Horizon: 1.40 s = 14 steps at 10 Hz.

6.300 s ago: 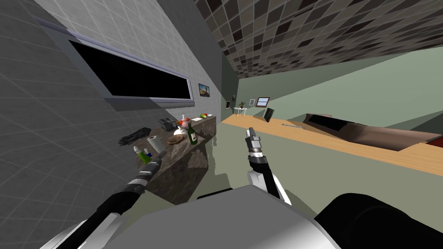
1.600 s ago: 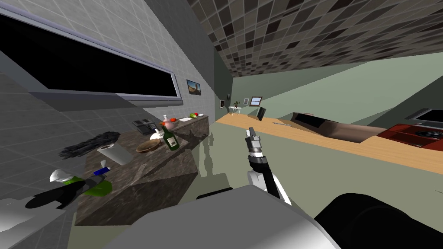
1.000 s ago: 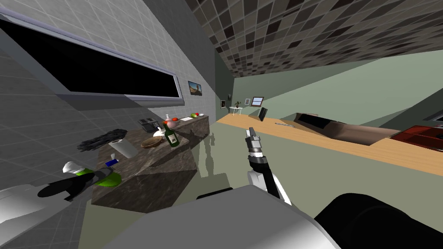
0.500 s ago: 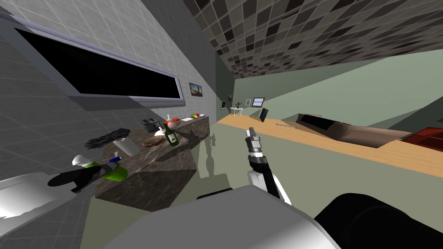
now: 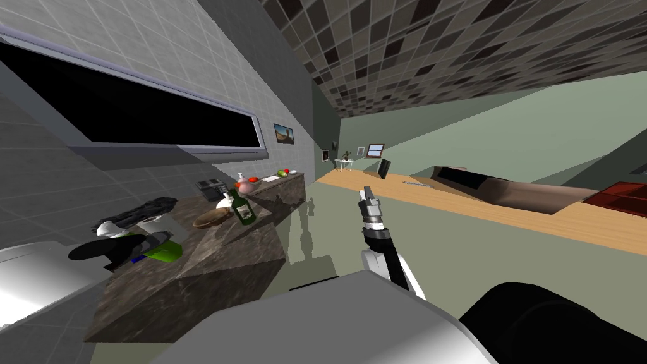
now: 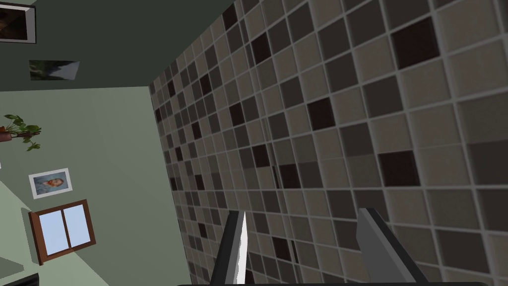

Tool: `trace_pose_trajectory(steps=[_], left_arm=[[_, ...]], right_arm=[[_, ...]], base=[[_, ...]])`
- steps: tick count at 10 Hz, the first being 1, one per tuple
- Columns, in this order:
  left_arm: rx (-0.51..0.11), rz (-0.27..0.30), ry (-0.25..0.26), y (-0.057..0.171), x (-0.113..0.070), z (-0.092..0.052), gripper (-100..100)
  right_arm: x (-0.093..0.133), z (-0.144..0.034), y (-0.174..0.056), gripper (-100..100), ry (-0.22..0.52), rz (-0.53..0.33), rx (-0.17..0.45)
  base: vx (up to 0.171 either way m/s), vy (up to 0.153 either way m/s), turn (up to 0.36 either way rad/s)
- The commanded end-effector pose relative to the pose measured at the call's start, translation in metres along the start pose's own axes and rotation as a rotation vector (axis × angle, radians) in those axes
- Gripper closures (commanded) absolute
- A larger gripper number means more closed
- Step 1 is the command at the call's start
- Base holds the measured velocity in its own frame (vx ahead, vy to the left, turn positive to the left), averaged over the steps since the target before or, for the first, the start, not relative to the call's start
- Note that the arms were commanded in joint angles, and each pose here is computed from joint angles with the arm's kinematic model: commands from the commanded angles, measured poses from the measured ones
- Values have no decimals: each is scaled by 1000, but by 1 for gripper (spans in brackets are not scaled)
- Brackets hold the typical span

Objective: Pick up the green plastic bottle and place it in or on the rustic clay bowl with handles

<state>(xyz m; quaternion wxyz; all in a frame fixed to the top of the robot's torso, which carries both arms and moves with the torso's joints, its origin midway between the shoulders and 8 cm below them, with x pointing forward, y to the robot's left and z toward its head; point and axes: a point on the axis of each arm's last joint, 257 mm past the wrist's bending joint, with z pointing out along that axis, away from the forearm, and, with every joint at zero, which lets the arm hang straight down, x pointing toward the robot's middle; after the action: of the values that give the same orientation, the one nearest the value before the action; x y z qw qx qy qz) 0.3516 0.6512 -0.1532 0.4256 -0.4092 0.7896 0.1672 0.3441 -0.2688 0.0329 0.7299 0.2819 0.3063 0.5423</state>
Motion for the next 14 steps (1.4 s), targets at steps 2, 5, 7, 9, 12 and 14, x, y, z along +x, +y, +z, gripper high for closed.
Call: trace_pose_trajectory(steps=[2, 5, 7, 9, 12, 14], left_arm=[[-24, 5, -9, 4, -11, -4, 100], [-50, 9, -18, 9, -25, -8, 100], [-66, 13, -22, 12, -32, -11, 100], [-86, 21, -26, 15, -42, -15, 100], [-89, 21, -30, 16, -46, -17, -100], [-88, 21, -30, 16, -46, -17, -100]], right_arm=[[0, 0, 0, 0, 0, 0, 0], [0, 0, 0, 0, 0, 0, 0], [0, 0, 0, 0, 0, 0, 0], [0, 0, 0, 0, 0, 0, 0], [0, 0, 0, 0, 0, 0, 0], [0, 0, 0, 0, 0, 0, 0]], base=[[206, 83, -36], [205, 84, -46], [209, 80, -42], [252, 110, -54], [91, 54, -24], [4, 2, -1]])
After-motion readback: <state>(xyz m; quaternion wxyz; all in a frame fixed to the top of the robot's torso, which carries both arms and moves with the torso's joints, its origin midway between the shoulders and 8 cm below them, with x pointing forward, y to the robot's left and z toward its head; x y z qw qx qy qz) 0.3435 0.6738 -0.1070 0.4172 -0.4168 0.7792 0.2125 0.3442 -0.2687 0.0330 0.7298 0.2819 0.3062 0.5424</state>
